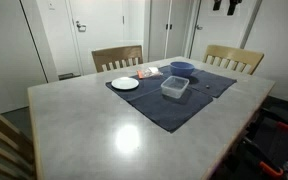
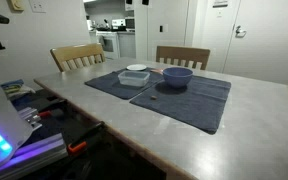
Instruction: Pour the contents of the blue bowl into the plastic container
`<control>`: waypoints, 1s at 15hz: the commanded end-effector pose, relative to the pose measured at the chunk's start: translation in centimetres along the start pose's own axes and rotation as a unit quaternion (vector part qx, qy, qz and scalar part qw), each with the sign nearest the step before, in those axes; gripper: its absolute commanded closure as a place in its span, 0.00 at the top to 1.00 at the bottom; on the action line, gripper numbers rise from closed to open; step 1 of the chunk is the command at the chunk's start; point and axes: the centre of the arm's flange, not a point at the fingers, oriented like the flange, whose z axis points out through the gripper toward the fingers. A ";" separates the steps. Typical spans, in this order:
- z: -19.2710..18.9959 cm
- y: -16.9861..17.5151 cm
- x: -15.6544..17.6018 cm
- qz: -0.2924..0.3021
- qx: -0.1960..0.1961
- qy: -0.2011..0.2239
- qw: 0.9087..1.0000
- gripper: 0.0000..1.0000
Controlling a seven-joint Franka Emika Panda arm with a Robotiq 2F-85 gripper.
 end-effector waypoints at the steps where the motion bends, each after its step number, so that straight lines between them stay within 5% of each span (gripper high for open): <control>1: 0.0 0.0 0.0 0.000 0.000 0.000 1.000 1.00; 15: 0.3 -0.2 0.0 -0.003 -0.001 -0.006 1.000 1.00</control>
